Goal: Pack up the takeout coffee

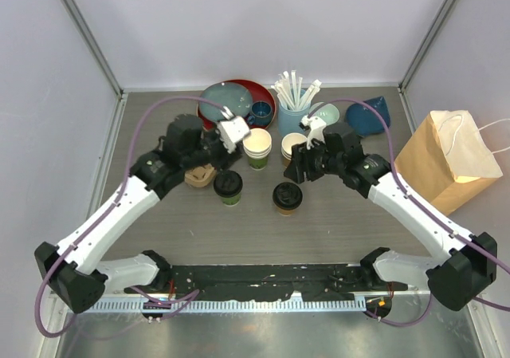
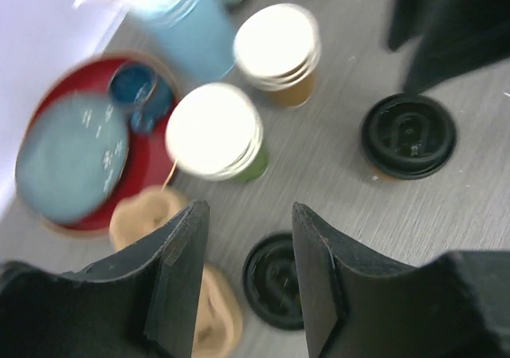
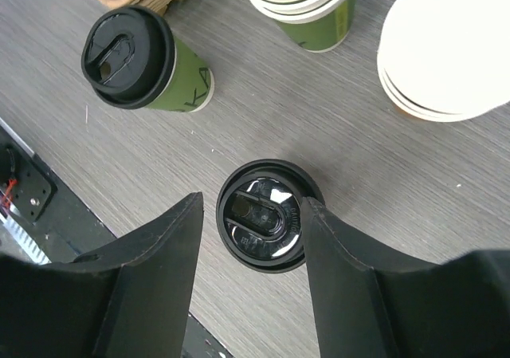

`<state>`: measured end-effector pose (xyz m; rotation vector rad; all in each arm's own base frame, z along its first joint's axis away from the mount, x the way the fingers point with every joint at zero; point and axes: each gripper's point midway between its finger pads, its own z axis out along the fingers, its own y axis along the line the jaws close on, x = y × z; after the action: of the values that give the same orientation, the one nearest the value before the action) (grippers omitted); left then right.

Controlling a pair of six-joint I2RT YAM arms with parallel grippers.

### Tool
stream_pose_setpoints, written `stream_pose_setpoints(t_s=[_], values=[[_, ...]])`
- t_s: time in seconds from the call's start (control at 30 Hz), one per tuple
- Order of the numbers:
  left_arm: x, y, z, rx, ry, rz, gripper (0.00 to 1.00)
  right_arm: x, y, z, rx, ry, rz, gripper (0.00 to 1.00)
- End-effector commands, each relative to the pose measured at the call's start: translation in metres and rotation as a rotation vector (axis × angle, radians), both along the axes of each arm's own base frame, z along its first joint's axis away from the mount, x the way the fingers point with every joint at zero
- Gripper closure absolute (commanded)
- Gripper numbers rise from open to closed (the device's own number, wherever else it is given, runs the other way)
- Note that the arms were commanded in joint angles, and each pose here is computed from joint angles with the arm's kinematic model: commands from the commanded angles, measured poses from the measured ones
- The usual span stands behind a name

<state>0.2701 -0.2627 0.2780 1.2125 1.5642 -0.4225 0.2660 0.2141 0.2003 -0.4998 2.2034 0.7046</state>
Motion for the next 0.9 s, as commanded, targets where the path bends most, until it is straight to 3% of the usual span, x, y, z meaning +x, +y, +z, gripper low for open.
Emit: stream_pose_setpoints(t_s=[0.0,0.2,0.33,0.6,0.87], values=[[-0.013,0.083,-0.028,0.104,0.390,0.353,0.49,0.006,0.001,0.016,-0.079,-0.068,0.010,0.42],[-0.011,0.168,-0.051,0.240,0.581,0.672,0.52,-0.004,0.021,0.006,-0.182,-0.088,0.046,0.41],[-0.012,0.187,-0.047,0.202,0.615,0.756,0.51,-0.014,0.023,-0.008,-0.263,-0.060,0.024,0.41],[-0.001,0.170,-0.059,-0.028,0.702,0.710,0.51,-0.031,0.041,-0.027,-0.326,-0.061,0.061,0.48],[-0.002,0.150,-0.082,-0.088,0.760,0.620,0.56,-0.040,0.044,-0.059,-0.386,-0.010,0.069,0.51]])
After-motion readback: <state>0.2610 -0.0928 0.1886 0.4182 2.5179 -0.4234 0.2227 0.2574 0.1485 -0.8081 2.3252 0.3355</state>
